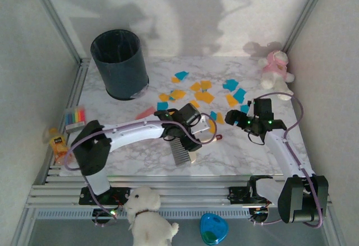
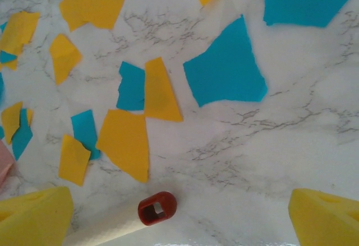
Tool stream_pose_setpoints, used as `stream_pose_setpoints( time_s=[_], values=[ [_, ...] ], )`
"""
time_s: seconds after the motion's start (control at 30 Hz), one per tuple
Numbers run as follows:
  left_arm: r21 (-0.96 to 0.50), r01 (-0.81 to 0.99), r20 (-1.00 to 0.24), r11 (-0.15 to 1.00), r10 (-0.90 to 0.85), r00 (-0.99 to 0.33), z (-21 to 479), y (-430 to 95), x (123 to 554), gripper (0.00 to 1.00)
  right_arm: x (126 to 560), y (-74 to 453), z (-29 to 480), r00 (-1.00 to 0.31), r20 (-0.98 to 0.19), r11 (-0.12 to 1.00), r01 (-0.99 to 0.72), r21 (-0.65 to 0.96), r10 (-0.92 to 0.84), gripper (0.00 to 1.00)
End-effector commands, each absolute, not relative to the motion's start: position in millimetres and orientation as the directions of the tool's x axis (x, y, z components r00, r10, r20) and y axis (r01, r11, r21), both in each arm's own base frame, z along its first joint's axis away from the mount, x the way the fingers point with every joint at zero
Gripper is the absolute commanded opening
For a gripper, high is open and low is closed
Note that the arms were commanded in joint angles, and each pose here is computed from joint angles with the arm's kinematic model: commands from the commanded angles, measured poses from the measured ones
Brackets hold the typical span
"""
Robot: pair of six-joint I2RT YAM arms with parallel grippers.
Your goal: Sweep away the paper scraps from the table
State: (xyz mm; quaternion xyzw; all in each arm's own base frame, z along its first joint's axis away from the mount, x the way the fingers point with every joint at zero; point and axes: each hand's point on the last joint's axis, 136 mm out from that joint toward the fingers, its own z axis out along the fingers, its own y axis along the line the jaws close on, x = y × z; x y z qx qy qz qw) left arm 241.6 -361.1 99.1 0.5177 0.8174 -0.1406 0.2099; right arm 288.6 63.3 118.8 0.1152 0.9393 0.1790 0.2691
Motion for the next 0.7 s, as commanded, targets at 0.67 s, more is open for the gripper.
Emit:
stream_pose_setpoints(
  time_s=[0.67],
  values=[
    [-0.087,0.944,-0.280,0.318,0.902,-0.329,34.4,-380.5,235.9,0.54,279.0,48.7,100.5,-0.846,-0.421,0.925,0.195,0.326,0.327,0.99]
  ],
)
